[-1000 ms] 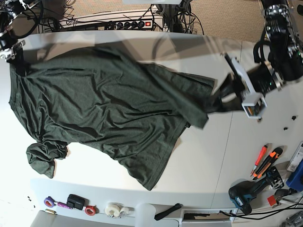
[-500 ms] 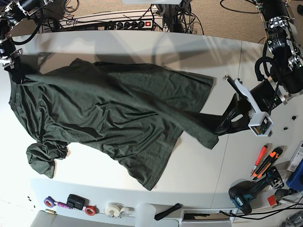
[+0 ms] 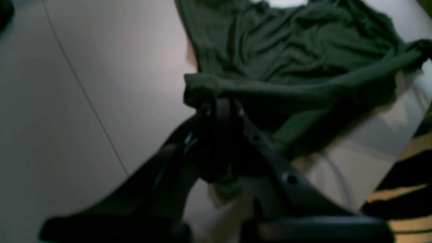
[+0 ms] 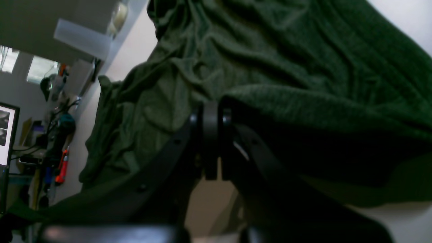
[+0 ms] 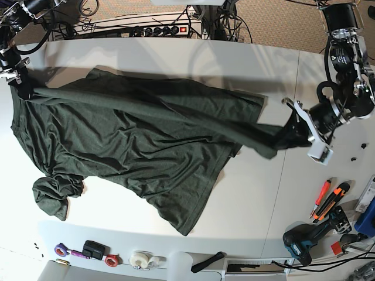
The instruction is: Layout the t-shirt on the table in an organized manner, then fold the t-shirt properly
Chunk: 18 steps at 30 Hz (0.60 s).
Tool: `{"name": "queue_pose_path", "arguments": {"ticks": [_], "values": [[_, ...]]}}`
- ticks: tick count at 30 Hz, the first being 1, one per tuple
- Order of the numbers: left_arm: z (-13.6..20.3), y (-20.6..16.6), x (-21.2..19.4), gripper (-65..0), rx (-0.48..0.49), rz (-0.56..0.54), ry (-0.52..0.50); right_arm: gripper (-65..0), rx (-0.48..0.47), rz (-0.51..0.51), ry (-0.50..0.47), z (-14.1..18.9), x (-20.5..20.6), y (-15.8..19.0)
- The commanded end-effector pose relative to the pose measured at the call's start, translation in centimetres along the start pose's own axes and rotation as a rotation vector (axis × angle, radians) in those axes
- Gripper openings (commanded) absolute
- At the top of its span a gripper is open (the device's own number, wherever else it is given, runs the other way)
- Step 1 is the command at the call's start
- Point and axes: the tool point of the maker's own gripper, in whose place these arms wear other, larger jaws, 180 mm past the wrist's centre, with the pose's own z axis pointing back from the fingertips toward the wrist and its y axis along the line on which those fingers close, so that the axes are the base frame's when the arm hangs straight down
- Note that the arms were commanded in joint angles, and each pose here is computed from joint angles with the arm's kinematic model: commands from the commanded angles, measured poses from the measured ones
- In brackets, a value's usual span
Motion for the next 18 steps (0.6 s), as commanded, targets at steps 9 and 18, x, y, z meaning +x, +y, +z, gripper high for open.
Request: {"name": "queue_pose_path", "arguments": {"ticks": [9,18], "values": [[-0.9,-3.4,-2.4,-65.0,-0.109,0.01,0.044,-65.0,0.022,0.048,-0.051,0.4,2.3,0.7],[-3.3,-3.1,-3.1,-65.0,-0.013,-0.087,0.069,-65.0,0.004,0.055,-0.035,0.4,2.0,0.4]]}}
